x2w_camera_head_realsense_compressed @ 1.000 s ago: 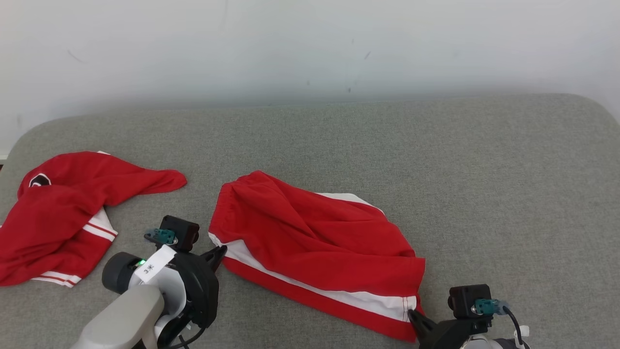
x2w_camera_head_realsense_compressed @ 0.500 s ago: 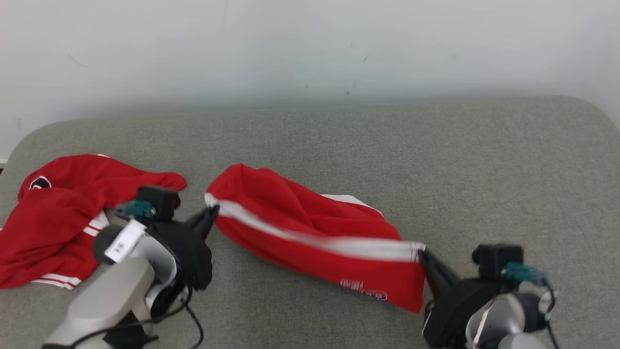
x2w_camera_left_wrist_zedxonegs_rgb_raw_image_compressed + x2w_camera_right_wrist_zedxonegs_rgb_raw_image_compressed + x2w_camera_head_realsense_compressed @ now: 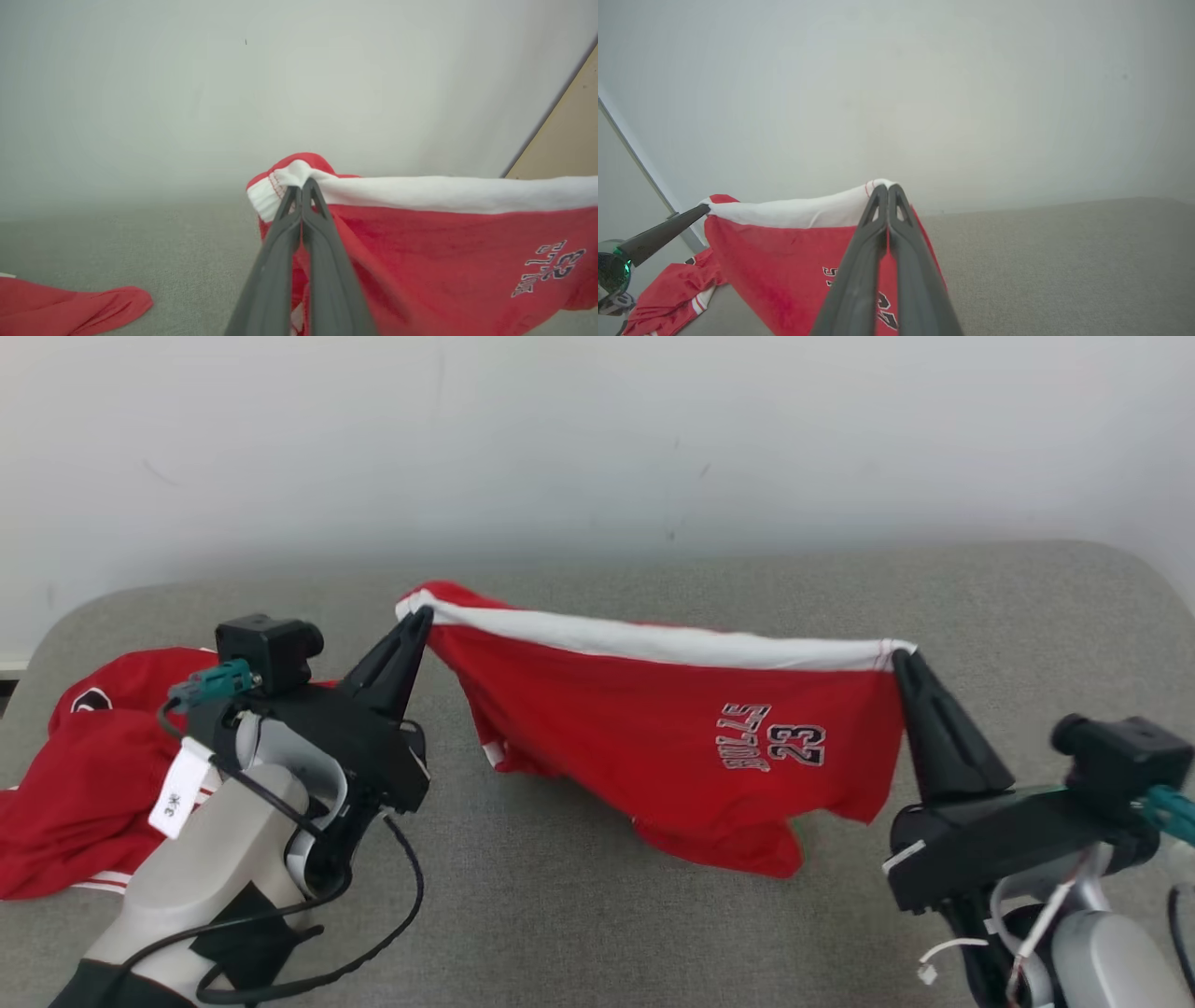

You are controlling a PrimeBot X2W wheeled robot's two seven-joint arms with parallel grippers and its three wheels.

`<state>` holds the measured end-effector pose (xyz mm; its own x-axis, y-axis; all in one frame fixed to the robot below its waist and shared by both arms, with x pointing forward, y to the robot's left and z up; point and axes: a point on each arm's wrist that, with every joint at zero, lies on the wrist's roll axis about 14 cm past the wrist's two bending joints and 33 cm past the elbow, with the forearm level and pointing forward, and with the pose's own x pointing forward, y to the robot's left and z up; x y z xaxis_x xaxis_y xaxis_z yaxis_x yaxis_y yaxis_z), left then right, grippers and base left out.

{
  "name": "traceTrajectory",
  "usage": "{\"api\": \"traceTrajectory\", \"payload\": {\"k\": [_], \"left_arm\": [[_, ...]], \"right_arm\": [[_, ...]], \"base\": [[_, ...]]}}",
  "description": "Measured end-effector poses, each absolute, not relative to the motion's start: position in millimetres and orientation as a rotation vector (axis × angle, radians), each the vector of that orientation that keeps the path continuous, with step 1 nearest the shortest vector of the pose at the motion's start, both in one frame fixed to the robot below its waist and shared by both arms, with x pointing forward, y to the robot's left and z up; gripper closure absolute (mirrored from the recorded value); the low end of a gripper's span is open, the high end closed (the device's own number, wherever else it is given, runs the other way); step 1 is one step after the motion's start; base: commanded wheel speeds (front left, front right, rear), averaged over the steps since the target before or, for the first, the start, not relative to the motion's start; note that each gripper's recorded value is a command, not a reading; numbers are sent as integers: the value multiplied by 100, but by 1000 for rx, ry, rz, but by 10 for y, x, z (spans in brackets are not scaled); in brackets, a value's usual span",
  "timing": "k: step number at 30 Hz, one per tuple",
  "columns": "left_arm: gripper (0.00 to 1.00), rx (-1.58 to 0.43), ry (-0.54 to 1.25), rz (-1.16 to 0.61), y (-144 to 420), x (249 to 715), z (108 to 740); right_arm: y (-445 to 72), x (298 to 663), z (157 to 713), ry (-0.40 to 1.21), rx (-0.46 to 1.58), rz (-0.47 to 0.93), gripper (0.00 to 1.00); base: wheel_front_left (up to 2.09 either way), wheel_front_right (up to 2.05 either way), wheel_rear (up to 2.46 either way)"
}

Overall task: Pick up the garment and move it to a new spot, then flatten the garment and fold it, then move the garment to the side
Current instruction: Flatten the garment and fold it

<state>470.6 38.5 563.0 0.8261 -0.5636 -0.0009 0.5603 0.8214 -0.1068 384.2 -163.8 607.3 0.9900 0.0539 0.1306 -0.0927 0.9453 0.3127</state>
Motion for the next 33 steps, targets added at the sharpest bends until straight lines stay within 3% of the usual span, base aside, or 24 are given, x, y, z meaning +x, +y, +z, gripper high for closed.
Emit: {"api": "traceTrajectory", "payload": {"k": [6, 12, 15, 18, 22, 25, 27, 29, 33], "left_arm": [[100, -199, -136, -660, 232, 4556, 6218], [100, -336, -335, -780, 58, 4062, 6916], [100, -407, -399, -809, 45, 3878, 7173], [100, -417, -349, -769, 68, 3955, 7093], [100, -415, -145, -651, 176, 4307, 6533], [100, -394, 0, -530, 329, 4622, 6020], [100, -376, 30, -468, 402, 4851, 5911], [100, -396, -45, -434, 403, 5105, 6172], [100, -417, -390, -499, 138, 5293, 7450]], "right_arm": [[-1755, 3634, 6734, -366, 368, 112, 100], [-1862, 3315, 7403, -605, 341, 150, 100], [-1856, 3319, 7479, -617, 342, 172, 100], [-1797, 3601, 7155, -468, 350, 184, 100], [-1600, 4065, 6482, -198, 370, 218, 100], [-1556, 4495, 6299, -102, 375, 208, 100], [-1573, 4811, 6513, -130, 340, 198, 100], [-1698, 5050, 7014, -254, 324, 172, 100], [-1980, 5103, 8048, -567, 254, 149, 100]], "base": [[0, 0, 0], [0, 0, 0], [0, 0, 0], [0, 0, 0], [0, 0, 0], [0, 0, 0], [0, 0, 0], [0, 0, 0], [0, 0, 0]]}}
